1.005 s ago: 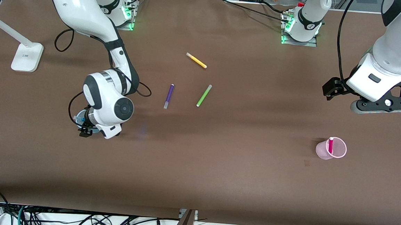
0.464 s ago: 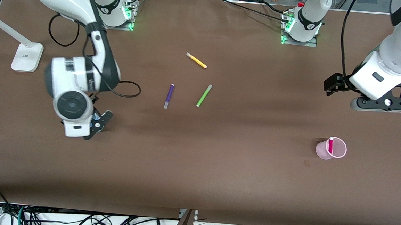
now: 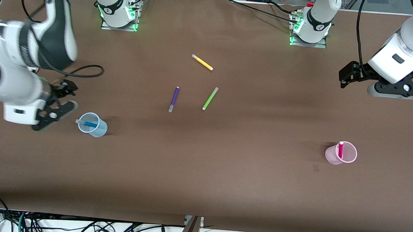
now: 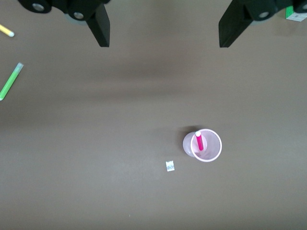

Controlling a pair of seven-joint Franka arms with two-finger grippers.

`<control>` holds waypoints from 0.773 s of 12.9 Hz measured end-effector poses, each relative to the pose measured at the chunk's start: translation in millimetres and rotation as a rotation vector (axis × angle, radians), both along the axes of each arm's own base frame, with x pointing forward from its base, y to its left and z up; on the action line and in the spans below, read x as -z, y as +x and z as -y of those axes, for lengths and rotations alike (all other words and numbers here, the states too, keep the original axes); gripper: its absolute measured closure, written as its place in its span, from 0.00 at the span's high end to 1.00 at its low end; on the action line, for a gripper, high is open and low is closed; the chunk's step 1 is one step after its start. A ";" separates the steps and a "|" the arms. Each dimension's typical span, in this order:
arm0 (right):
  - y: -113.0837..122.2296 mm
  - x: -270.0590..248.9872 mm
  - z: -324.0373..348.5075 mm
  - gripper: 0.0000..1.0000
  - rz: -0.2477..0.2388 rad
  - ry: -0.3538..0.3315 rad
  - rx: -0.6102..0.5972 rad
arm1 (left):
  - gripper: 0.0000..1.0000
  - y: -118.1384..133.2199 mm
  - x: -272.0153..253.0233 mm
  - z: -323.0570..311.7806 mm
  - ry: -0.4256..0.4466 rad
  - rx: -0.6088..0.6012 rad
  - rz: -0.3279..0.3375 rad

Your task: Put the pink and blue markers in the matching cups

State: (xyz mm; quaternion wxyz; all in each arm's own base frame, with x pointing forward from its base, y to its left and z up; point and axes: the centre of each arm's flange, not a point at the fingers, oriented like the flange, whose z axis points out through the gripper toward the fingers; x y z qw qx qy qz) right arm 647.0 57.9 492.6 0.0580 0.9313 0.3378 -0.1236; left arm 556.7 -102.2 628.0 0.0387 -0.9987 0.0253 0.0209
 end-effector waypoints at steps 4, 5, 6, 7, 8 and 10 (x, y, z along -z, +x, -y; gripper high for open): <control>-16.4 -45.8 22.1 1.00 0.025 0.037 0.060 | 1.00 -36.0 22.4 -28.4 -0.047 0.000 0.000; -20.0 -55.1 21.5 1.00 0.038 0.056 0.108 | 1.00 -43.1 28.8 -32.2 -0.045 0.008 -0.003; -22.9 -62.6 23.7 1.00 0.051 0.074 0.179 | 1.00 -48.0 33.8 -34.2 -0.044 0.014 -0.005; -26.6 -68.1 23.7 1.00 0.055 0.090 0.250 | 1.00 -50.2 36.5 -35.3 -0.043 0.019 -0.005; -30.7 -72.9 20.8 1.00 0.055 0.098 0.327 | 1.00 -49.9 37.6 -35.7 -0.044 0.023 -0.001; -39.3 -80.8 6.0 1.00 0.053 0.100 0.479 | 1.00 -48.2 35.8 -35.8 -0.045 0.028 0.009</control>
